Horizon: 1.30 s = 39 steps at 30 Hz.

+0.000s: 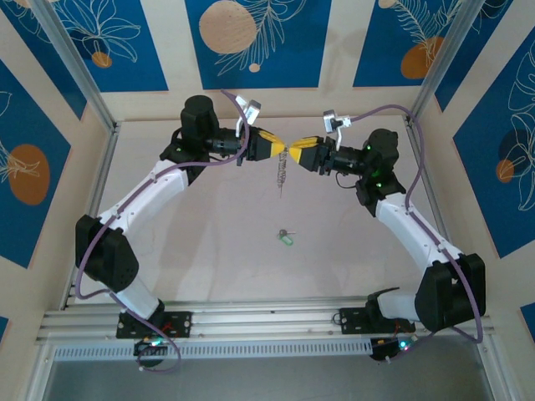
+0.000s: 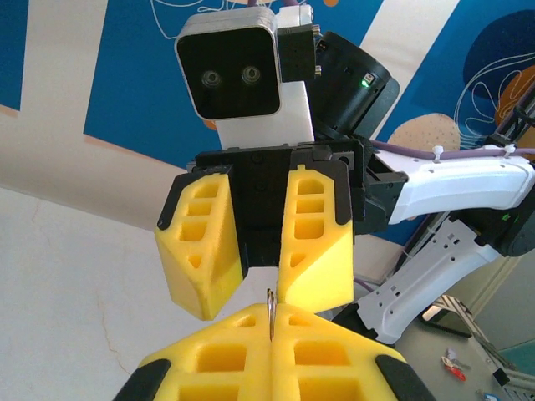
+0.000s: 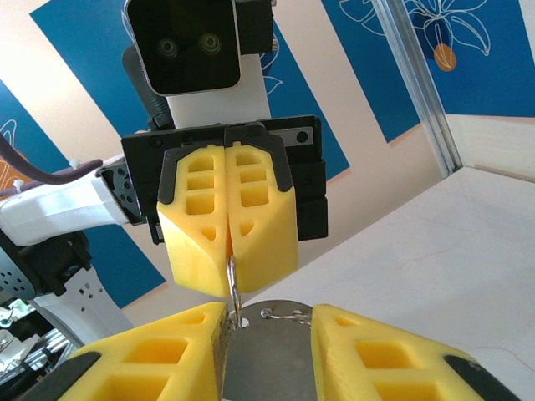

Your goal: Put the keys on the keyring

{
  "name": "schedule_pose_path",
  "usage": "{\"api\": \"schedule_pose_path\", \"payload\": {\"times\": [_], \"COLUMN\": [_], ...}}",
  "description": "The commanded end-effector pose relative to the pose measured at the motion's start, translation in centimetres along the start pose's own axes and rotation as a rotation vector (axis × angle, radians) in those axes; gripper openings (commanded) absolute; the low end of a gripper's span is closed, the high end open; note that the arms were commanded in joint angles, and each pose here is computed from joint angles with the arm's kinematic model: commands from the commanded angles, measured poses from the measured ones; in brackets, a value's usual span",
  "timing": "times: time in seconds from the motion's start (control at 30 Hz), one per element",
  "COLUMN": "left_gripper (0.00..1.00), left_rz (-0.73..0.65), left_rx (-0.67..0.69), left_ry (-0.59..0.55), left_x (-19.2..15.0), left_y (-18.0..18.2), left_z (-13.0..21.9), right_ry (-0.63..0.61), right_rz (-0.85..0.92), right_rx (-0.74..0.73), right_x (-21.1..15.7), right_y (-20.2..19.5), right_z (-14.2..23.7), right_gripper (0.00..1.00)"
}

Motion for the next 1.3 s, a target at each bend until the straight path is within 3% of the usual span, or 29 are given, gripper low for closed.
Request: {"api": "schedule_pose_path", "payload": {"times": [0.0,0.3,0.4,0.53,0.73,0.9,1.07,1.27], "left_gripper": [0.0,0.0,0.0,0.0,0.0,0.35,0.43,0.48], "left_rz": [-0.04,-0.036,-0.033,-0.032,-0.029,-0.02,0.039,0.118], "left_rx": [-0.03,-0.043,-0.043,-0.045,0.006,0.224,0.353,0.351], "left_ry": [-0.016,-0.014,-0.016,-0.022,-0.038,-0.09,-0.196,-0.307], "left_x": [0.9,0.8,0.8,0.9,1.2,1.6,1.5,1.0], "left_y": [-0.3,-0.4,-0.3,-0.2,0.2,1.4,2.2,2.9], "left_z": [0.3,0.2,0.1,0.1,0.2,1.2,2.3,2.5], "right_ry": [-0.007,-0.006,-0.002,0.009,-0.02,-0.127,-0.217,-0.303], "right_rz": [0.036,0.037,0.031,0.025,0.017,-0.012,-0.015,-0.002], "right_rx": [0.026,0.03,0.03,0.036,0.009,-0.028,-0.021,0.005], "right_x": [1.0,1.3,1.3,1.1,0.9,1.7,2.3,3.3], "right_y": [1.2,1.1,0.9,0.8,-0.1,-1.7,-2.3,-2.0], "right_z": [-0.5,-1.0,-1.1,-1.2,-1.0,0.2,1.0,1.2], "right_gripper": [0.31,0.24,0.17,0.0,0.0,0.0,0.0,0.0]}}
Point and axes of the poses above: each hand's point on the last joint's axis, 136 mm out from that joint toward the fingers, its own z axis back along the fingers, its own y axis along the line the jaws close on, x = y × z, the point moved 4 cm from there along z, back along the fingers, and after that the axes turned 12 degrees about -z, right-handed, at the moved point
